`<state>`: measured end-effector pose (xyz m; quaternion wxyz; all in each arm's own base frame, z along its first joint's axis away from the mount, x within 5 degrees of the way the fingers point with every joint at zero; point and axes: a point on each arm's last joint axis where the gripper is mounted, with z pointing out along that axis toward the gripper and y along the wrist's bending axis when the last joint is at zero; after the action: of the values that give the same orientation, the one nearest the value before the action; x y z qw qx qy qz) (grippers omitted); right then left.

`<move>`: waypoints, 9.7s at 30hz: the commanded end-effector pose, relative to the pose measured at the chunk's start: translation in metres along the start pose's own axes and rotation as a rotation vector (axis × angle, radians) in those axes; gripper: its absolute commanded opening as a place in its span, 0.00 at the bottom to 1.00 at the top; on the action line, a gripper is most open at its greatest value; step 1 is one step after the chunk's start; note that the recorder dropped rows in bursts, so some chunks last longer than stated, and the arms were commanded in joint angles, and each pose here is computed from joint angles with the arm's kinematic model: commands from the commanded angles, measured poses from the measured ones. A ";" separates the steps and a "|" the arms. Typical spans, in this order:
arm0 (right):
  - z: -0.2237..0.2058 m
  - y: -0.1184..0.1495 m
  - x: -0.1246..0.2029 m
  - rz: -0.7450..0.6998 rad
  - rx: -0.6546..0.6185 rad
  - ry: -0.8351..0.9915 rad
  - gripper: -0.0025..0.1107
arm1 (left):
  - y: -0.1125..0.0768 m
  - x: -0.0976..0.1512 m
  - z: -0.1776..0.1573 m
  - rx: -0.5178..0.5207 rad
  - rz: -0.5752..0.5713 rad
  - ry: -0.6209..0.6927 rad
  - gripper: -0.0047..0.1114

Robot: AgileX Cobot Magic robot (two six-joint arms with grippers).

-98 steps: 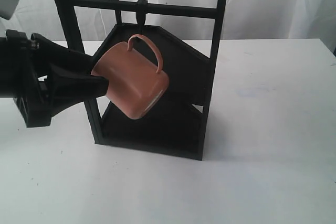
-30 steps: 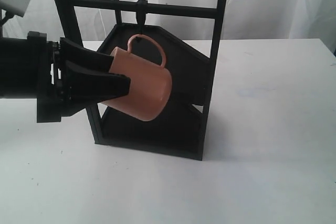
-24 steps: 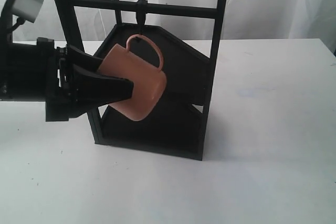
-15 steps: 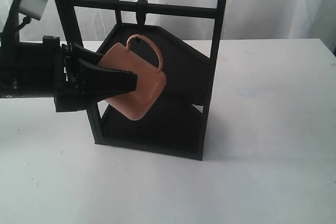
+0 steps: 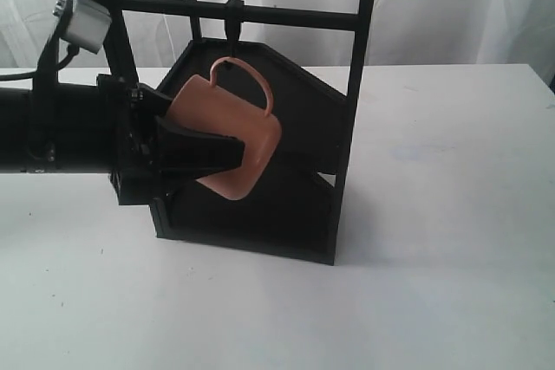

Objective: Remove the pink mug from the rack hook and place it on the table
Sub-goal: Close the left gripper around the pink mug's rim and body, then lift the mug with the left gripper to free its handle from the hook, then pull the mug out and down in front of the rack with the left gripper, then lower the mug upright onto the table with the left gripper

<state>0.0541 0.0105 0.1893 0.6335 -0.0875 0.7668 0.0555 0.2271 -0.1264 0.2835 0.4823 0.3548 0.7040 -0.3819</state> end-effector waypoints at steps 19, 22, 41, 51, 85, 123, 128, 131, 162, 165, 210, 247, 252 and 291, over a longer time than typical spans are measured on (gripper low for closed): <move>0.000 0.000 0.001 0.001 0.006 -0.004 0.02 | -0.006 0.000 0.009 0.002 0.032 0.006 0.61; 0.000 0.000 0.001 0.001 0.006 -0.004 0.02 | -0.006 -0.001 0.009 -0.001 0.021 -0.005 0.61; 0.000 0.000 0.001 0.001 0.006 -0.004 0.02 | 0.004 0.006 0.020 0.024 -0.064 -0.035 0.61; 0.000 0.000 0.001 0.001 0.006 -0.004 0.02 | 0.004 0.006 0.020 0.021 -0.063 -0.036 0.48; 0.000 0.000 0.001 0.020 0.006 -0.004 0.02 | -0.006 0.000 0.019 0.122 0.001 -0.090 0.04; 0.000 0.000 0.001 0.020 0.006 -0.004 0.02 | -0.054 -0.013 -0.022 0.331 0.361 0.211 0.04; 0.000 0.000 0.001 0.020 0.006 -0.004 0.02 | -0.050 0.007 -0.023 0.281 0.324 0.460 0.04; 0.000 0.000 0.001 0.020 0.006 -0.004 0.02 | -0.061 0.024 -0.010 0.232 0.402 0.680 0.04; 0.000 0.000 0.001 0.020 0.006 -0.004 0.02 | -0.059 0.061 0.119 0.093 0.461 0.806 0.04; 0.000 0.000 0.001 0.020 0.006 -0.004 0.02 | -0.057 0.069 0.122 0.095 0.454 0.825 0.04; 0.000 0.000 0.001 0.020 0.006 -0.004 0.02 | -0.027 0.084 0.131 -0.032 0.550 0.789 0.04; 0.000 0.000 0.001 0.038 0.006 -0.004 0.02 | -0.027 0.093 0.131 -0.002 0.530 0.850 0.48; 0.000 0.000 0.001 0.038 0.006 -0.004 0.02 | -0.030 0.083 0.126 -0.021 0.515 0.820 0.48; 0.000 0.000 0.001 0.038 0.006 -0.004 0.02 | -0.051 0.032 0.086 -0.048 0.519 0.725 0.65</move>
<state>0.0541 0.0106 0.1893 0.6322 -0.0729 0.7683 0.0683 0.2136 -0.2264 0.2373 0.3033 0.6222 0.7172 -0.0801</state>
